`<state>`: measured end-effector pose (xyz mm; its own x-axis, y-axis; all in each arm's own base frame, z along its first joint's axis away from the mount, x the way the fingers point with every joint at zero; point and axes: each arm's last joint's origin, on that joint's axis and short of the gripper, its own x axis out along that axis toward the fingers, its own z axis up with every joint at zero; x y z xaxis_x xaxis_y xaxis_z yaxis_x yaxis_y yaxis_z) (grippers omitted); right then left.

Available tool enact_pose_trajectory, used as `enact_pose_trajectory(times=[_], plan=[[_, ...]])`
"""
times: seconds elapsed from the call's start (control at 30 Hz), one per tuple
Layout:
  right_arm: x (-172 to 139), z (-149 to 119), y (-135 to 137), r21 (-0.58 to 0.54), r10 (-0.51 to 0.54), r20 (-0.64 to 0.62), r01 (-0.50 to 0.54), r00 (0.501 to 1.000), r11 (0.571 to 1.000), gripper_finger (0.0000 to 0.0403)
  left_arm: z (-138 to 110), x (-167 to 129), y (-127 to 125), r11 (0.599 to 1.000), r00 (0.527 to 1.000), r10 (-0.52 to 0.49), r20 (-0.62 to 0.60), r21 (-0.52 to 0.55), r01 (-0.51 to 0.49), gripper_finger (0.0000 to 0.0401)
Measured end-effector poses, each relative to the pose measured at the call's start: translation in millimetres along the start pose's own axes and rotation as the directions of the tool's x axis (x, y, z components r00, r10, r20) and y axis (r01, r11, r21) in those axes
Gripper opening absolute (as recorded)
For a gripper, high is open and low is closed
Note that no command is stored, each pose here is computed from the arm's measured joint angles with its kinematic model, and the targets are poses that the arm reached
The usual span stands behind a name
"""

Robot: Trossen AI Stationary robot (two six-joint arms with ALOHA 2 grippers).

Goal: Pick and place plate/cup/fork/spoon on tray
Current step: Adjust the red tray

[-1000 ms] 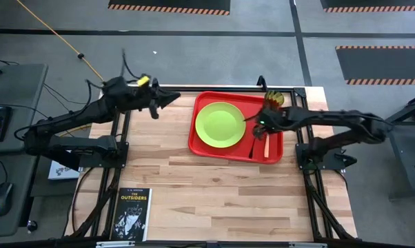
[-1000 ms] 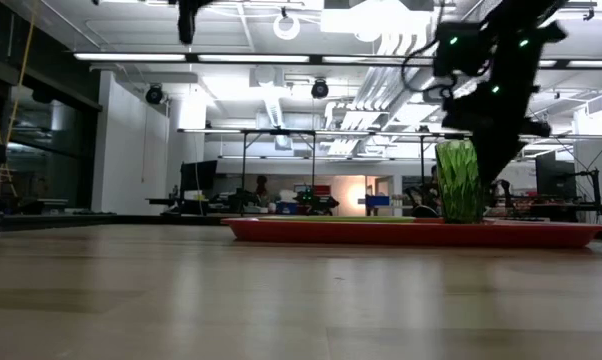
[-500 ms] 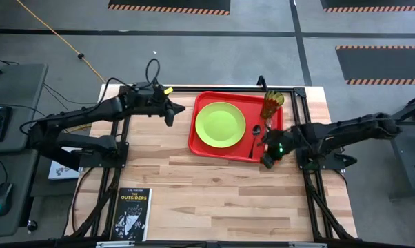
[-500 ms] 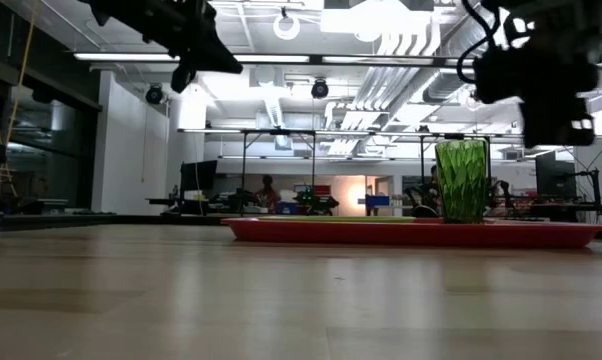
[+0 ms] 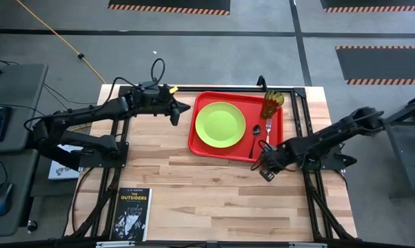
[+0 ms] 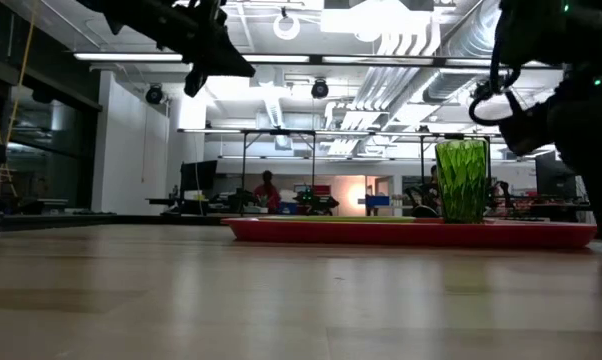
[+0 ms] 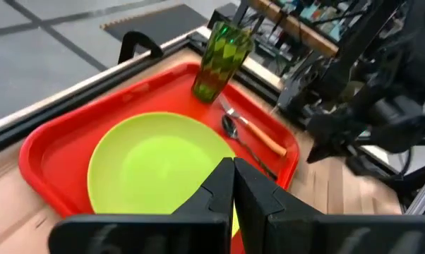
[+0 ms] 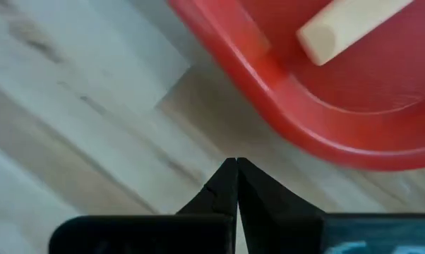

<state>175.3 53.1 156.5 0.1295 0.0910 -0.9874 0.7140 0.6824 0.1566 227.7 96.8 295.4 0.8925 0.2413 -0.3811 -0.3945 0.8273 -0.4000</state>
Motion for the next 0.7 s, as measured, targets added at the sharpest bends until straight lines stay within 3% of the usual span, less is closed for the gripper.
enact_pose_trajectory(times=[0.23, 0.5, 0.7], plan=[[7, 0, -4, 0.009, -0.101, 0.010, 0.101, 0.995, 0.995, 0.0000, 1, 0, -1, 1.000, 1.000, -0.016, 0.012, -0.002, 0.016, 0.0000], [4, 5, -14, 0.064, -0.181, 0.033, 0.179, 0.983, 0.982, 0.0000, 9, -2, -10, 0.978, 0.977, -0.210, 0.048, -0.002, 0.210, 0.0000], [3, 13, -20, 0.106, -0.214, 0.077, 0.206, 0.974, 0.973, 0.0000, 19, -8, -15, 0.964, 0.956, -0.262, 0.133, -0.005, 0.265, 0.0000]])
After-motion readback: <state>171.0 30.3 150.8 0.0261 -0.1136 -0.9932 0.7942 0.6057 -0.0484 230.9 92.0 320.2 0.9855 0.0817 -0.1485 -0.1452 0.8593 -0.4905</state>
